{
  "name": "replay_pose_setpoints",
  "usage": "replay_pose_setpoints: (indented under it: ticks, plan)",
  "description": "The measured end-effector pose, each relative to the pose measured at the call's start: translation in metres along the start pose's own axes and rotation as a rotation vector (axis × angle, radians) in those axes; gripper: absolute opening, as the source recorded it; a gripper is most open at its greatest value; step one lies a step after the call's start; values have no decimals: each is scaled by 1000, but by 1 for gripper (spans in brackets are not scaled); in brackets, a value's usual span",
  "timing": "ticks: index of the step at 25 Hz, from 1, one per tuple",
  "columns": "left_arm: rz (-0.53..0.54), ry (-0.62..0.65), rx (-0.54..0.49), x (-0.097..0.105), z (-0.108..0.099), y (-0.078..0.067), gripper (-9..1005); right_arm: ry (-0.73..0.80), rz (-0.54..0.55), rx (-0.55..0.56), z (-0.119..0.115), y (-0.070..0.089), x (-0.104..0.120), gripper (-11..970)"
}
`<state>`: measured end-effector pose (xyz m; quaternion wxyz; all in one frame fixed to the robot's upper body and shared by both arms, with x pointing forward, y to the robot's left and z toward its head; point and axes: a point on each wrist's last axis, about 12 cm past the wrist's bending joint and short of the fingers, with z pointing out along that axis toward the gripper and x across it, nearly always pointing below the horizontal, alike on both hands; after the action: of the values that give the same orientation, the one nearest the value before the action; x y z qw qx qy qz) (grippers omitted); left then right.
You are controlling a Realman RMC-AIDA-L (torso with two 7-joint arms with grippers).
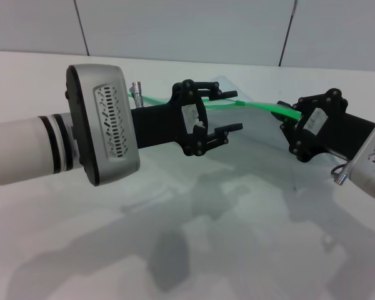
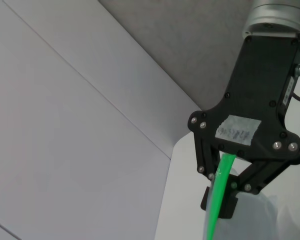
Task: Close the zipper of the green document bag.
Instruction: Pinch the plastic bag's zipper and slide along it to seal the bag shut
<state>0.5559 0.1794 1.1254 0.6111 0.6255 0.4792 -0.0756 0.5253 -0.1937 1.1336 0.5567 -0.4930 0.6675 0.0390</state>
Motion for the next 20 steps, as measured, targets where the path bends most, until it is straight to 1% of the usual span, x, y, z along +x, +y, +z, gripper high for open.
replay_pose_setpoints:
  ticks: [1,8,12,20]
  plan:
    - [3,0,0,0,0,0,529,0,0,0,0,0,0,80]
    - [7,4,-15,1,-1,2,476,0,1,0,0,0,0,84]
    - [17,3,-32,1,-1,3,466,-3,0,1,0,0,-1,86]
    - [17,9,-35,2,0,4,445,-16,-7,-5,-1,2,-6,90]
